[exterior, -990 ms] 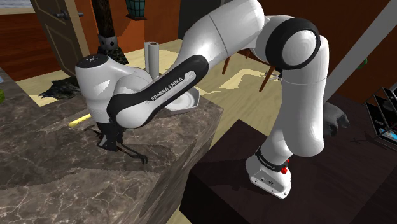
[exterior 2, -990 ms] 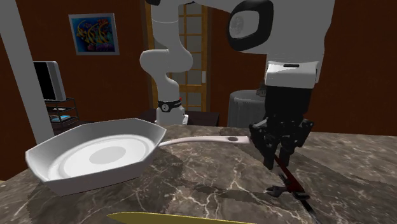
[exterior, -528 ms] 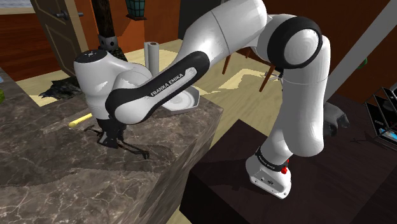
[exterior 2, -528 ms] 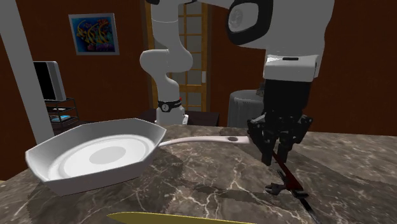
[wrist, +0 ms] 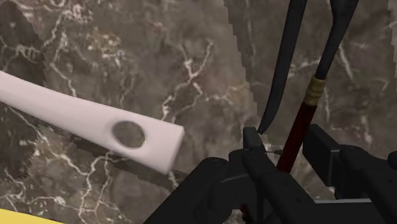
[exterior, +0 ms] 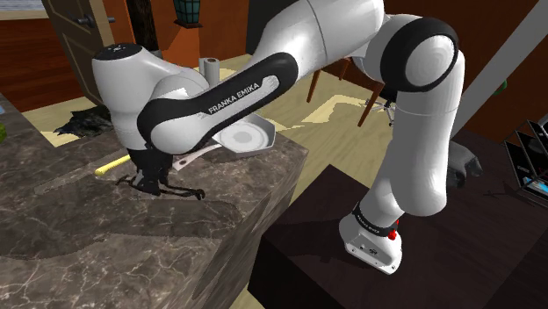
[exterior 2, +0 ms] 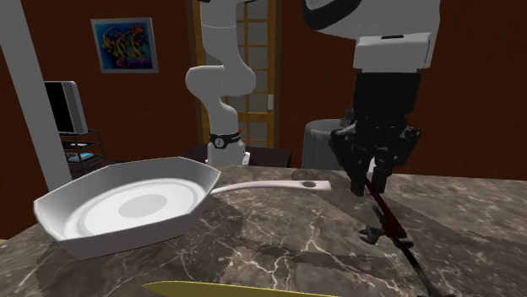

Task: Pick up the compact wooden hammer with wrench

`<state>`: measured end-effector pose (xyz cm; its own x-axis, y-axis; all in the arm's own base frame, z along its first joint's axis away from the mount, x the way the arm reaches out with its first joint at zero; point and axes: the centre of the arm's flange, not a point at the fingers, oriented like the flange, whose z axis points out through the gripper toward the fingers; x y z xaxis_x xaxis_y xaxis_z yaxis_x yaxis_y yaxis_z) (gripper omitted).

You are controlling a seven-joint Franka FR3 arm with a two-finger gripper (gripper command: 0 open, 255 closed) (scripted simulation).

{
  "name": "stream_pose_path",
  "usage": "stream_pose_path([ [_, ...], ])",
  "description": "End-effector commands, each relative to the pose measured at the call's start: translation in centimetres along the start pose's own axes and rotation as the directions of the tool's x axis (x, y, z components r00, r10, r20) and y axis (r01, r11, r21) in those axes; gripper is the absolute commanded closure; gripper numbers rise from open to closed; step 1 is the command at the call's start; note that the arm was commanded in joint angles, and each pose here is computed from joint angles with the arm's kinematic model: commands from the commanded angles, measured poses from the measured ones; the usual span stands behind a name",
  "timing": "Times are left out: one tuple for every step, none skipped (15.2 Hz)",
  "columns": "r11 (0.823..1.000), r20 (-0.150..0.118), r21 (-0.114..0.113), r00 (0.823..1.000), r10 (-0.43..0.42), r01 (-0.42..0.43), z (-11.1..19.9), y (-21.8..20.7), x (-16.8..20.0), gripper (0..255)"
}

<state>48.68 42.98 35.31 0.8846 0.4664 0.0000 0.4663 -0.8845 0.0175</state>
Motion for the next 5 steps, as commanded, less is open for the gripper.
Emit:
stream_pose_path([
  [1.0, 0.001, 0.0, 1.0, 0.0, 0.0, -1.1, 0.1, 0.0, 255],
  [1.0, 0.001, 0.0, 1.0, 0.0, 0.0, -1.6, 0.1, 0.0, 255],
  [1.0, 0.001, 0.0, 1.0, 0.0, 0.0, -2.1, 0.1, 0.0, 255],
  [1.0, 0.001, 0.0, 1.0, 0.0, 0.0, -2.2, 0.1, 0.0, 255],
  [1.0, 0.001, 0.0, 1.0, 0.0, 0.0, -2.2, 0.1, 0.0, 255],
])
